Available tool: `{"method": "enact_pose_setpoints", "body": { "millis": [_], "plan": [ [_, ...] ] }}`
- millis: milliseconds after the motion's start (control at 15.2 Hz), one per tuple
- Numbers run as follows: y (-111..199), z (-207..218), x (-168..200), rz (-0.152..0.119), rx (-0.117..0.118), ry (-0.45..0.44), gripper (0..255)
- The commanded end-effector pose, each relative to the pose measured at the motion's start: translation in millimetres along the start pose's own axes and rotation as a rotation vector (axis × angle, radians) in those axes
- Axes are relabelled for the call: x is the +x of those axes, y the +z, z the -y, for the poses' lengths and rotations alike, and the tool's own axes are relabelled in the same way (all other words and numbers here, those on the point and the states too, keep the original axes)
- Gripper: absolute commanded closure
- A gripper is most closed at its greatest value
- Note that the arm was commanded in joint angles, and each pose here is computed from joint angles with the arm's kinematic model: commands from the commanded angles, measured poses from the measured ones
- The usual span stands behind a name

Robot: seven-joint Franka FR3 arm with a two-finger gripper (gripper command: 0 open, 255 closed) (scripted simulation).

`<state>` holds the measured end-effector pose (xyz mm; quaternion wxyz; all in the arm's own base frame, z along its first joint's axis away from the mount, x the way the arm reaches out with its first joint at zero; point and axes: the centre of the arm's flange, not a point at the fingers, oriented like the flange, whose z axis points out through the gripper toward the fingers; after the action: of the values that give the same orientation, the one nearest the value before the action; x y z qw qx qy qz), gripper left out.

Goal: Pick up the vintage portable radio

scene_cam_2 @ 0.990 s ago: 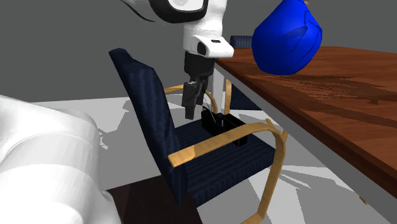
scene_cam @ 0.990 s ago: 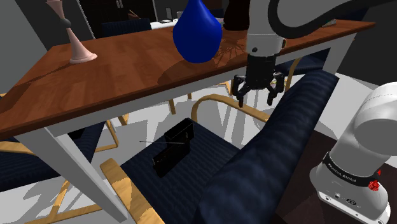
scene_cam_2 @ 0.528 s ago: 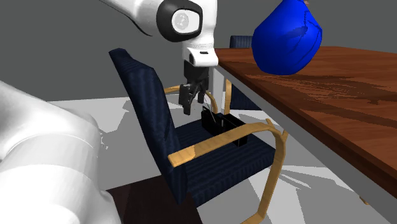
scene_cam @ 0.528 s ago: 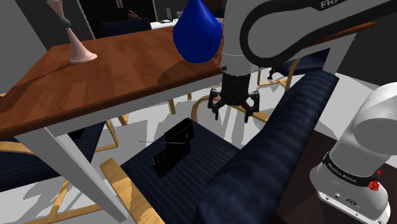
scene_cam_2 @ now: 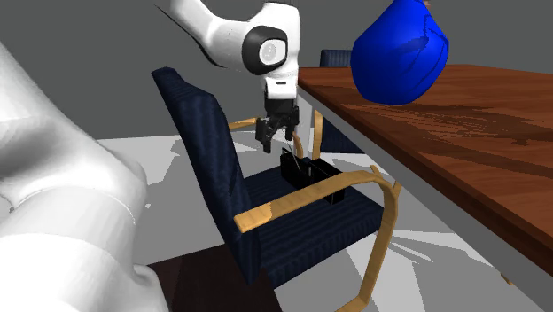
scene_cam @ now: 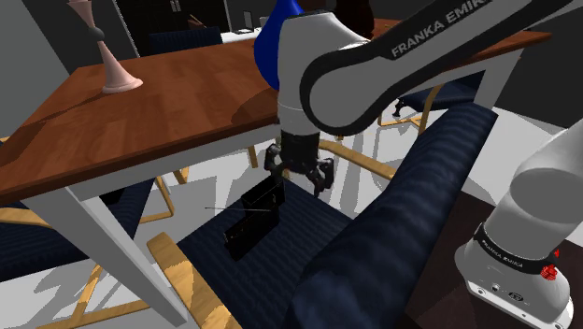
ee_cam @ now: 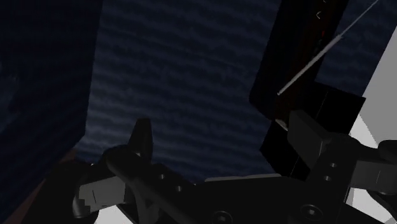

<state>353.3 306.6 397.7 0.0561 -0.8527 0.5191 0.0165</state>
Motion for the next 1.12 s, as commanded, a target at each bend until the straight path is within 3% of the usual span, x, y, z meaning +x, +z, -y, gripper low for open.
{"method": "enact_pose_setpoints", "body": {
  "millis": [0,528,1056],
  "plan": [
    [15.4,21.5,-11.4,-0.001,0.019,0.066,0],
    [52.6,102.9,-34.5,-0.02,0.075,0.285,0],
    [92.4,99.8,-31.1,-0.02,0.075,0.285,0]
  ]
}}
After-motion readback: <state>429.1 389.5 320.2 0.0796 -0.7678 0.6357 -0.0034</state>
